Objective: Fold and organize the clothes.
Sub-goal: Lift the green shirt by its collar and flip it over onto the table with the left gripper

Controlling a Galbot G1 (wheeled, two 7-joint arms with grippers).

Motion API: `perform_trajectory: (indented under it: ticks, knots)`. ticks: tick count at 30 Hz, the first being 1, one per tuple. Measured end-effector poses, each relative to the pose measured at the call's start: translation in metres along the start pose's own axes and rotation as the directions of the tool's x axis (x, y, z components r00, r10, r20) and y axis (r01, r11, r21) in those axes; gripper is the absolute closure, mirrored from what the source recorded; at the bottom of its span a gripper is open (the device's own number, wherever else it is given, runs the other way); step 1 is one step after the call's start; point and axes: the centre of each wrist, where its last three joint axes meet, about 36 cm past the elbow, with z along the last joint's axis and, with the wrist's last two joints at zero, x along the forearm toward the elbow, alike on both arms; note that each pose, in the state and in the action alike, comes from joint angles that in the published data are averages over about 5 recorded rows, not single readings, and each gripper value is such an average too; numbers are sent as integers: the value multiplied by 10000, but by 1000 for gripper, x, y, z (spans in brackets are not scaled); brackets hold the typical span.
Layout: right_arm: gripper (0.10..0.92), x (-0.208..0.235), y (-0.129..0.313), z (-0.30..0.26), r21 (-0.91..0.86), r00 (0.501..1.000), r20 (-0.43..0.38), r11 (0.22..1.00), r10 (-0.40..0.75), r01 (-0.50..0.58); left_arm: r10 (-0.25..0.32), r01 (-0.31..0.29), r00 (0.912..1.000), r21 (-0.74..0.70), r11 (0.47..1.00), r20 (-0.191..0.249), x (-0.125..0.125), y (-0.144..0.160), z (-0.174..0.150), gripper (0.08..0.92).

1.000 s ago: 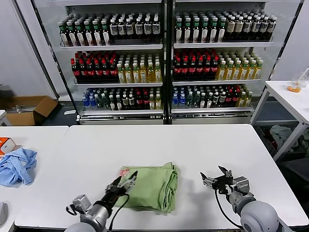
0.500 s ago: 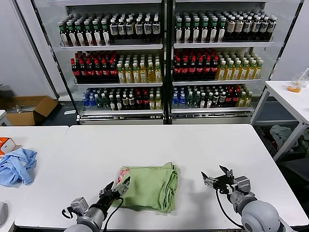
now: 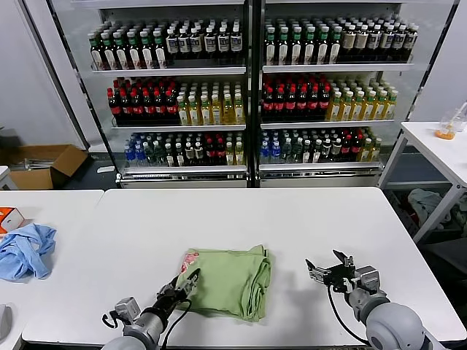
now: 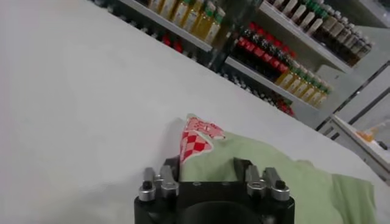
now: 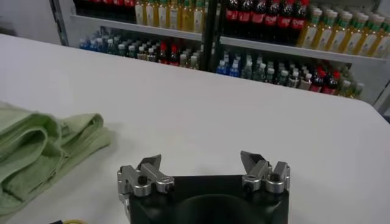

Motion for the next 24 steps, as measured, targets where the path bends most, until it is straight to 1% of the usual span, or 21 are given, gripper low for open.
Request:
perform_trajectory:
  ticks: [7, 14, 16, 21, 24]
  knots:
    - [200, 0, -1, 0, -12, 10000, 1, 10000, 20, -20, 371, -365, 9993, 890, 9954, -48, -3, 9, -2, 666]
    - [200, 0, -1, -1, -24, 10000, 21, 10000, 51, -51, 990, -995, 9950, 1995, 9748, 124, -2, 13, -7, 871]
    - [200, 0, -1, -1, -23, 10000, 34, 10000, 57, -57, 1148, -1163, 9932, 2320, 9657, 202, -1, 14, -9, 897]
    - [200, 1, -1, -4, -38, 9999, 121, 10000, 57, -57, 1422, -1488, 9889, 3058, 9404, 438, 5, 18, -14, 898]
    - [200, 1, -1, -6, -57, 9998, 172, 10000, 48, -47, 1437, -1585, 9872, 3364, 9283, 687, 13, 24, -22, 898]
